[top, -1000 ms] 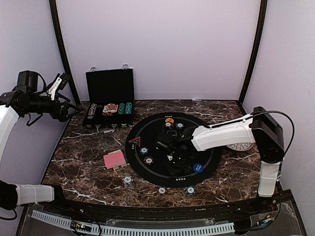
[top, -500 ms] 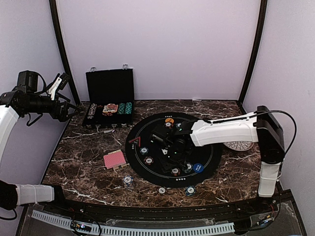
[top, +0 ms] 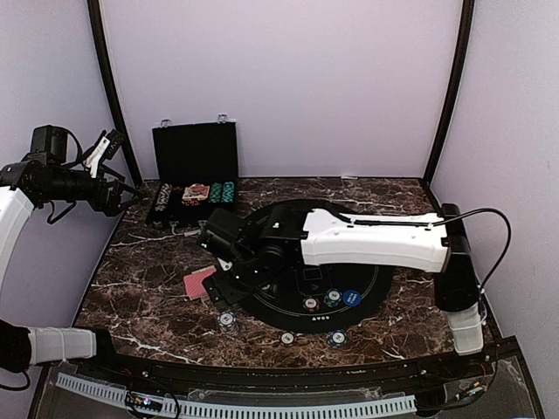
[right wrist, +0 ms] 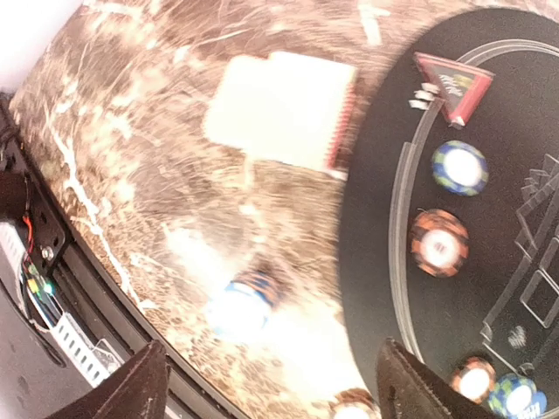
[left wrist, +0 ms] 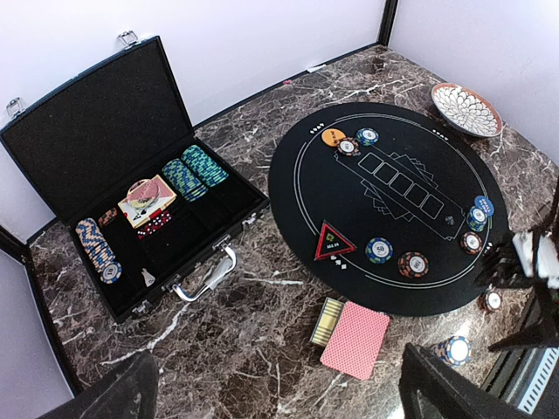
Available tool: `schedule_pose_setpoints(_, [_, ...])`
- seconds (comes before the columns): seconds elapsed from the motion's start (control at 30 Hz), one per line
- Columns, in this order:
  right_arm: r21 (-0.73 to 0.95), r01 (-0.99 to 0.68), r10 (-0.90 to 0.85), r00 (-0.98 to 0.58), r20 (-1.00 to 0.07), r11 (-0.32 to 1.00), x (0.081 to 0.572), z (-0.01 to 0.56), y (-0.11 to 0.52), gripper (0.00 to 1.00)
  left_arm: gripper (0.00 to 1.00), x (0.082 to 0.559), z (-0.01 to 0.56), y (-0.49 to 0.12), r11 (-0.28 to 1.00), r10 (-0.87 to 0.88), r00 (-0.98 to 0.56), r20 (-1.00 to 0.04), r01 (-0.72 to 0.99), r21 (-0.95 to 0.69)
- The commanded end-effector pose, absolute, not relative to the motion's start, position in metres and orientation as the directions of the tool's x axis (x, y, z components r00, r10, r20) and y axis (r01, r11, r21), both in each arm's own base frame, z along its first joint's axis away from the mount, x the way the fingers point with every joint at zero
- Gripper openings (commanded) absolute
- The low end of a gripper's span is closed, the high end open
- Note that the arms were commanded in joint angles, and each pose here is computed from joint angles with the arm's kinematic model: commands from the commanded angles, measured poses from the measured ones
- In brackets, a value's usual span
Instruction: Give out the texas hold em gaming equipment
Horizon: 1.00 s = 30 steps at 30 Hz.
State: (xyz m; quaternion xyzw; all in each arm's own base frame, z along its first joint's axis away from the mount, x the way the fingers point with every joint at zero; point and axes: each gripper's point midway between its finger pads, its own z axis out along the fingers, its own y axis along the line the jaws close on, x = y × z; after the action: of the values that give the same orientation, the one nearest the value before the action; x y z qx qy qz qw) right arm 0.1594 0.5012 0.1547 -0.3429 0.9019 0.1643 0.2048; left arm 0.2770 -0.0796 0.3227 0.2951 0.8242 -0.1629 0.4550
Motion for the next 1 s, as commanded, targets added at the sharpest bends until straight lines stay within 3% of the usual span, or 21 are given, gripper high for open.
schedule_pose_setpoints(0.0, [0.128,-0.740,-0.640,-0.643,-0.421,0.660,0.143,0.124,0.518,0.86,0.99,0.270,0.325,-0.081,0.764,0.339,-0.401,-0.851,0.645,0.000])
schedule_pose_setpoints(0.37, [0.119,-0.768,-0.691,-0.622,-0.368,0.629,0.134,0.093,0.527,0.89,0.99,0.269,0.328,-0.084,0.757,0.334,-0.393,-0.857,0.653,-0.004])
schedule_pose_setpoints(0.97, [0.132,-0.782,-0.715,-0.614,-0.334,0.609,0.130,0.070,0.533,0.78,0.99,0.269,0.329,-0.082,0.765,0.339,-0.388,-0.857,0.644,0.010])
